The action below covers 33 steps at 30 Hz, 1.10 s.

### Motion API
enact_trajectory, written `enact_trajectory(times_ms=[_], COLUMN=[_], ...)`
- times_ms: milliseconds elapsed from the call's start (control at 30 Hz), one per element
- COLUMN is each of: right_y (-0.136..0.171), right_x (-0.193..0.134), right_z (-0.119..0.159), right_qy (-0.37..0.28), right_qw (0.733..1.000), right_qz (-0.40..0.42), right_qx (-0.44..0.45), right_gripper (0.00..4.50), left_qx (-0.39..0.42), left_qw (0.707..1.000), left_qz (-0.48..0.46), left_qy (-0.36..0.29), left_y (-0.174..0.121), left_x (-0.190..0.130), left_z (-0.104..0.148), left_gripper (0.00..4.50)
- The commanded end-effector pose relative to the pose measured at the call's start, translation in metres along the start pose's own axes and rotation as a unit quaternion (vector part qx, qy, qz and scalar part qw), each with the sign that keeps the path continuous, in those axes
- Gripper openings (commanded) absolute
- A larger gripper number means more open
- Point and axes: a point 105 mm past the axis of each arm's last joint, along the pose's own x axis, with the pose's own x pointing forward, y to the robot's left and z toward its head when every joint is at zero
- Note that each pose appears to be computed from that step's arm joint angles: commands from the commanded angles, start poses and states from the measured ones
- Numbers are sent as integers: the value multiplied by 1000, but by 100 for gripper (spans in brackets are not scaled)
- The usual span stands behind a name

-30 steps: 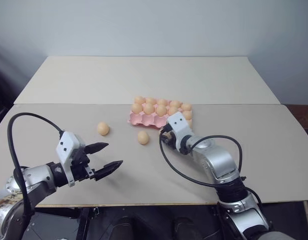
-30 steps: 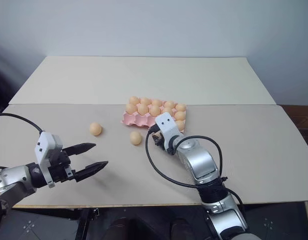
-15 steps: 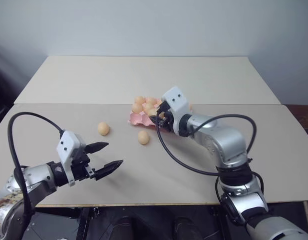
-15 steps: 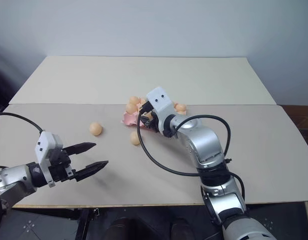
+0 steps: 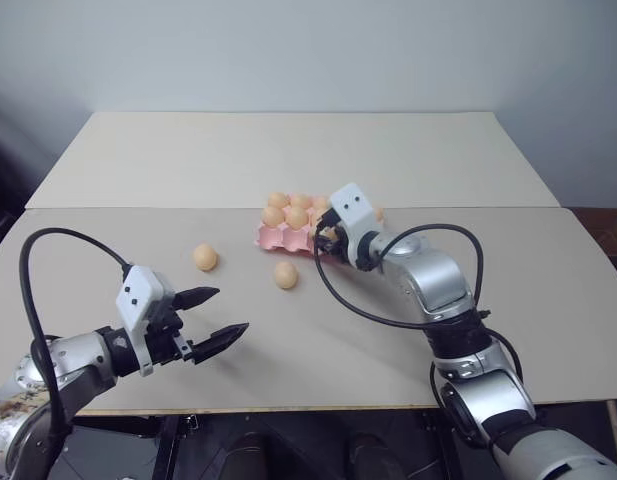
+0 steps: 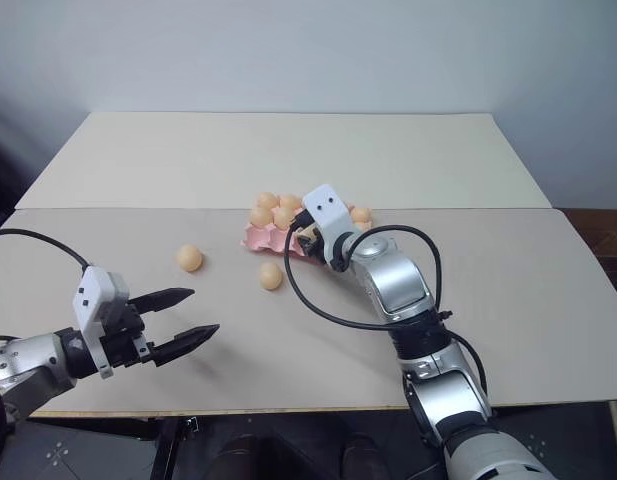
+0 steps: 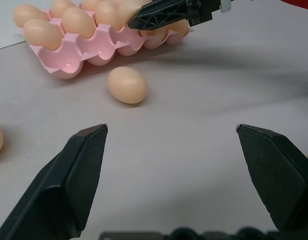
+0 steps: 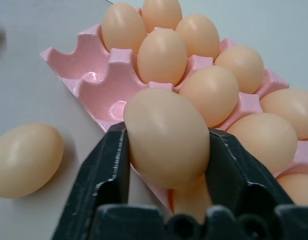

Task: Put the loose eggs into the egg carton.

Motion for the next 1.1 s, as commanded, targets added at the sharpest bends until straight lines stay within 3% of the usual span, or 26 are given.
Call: enact_trajectory(times_ms=[33,100,133,600,767,900,1100], right_y=[-2,-2,-2,-6,-26,-42,-91], right_x=[-4,-4,-4,-36,-65,-109,-161], right_z=[19,21,22,56,31,8,-10], right_qy=[-37,-39,-40,-117,-117,-108,-92], right_qw=[999,999,999,993,991,984,989], right_qz=[-6,-8,-8,10,62,140,118], right_qx=[-6,-4,-3,-2,20,1,-11], right_gripper=[368,435,445,445,445,445,445], left_qx=[20,20,20,19,19,18,29], left_qw=[1000,1000,1000,1000,1000,1000,1000], left_qz=[-1,-1,-1,4,6,5,9], left_qy=[-12,-12,-12,-22,-20,-3,7], left_y=[-4,-3,-3,1,5,8,21], left_x=[-2,-2,-2,-6,-12,-25,-49], left_z=[9,9,9,15,17,13,24], left_gripper=[450,450,450,450,450,450,450])
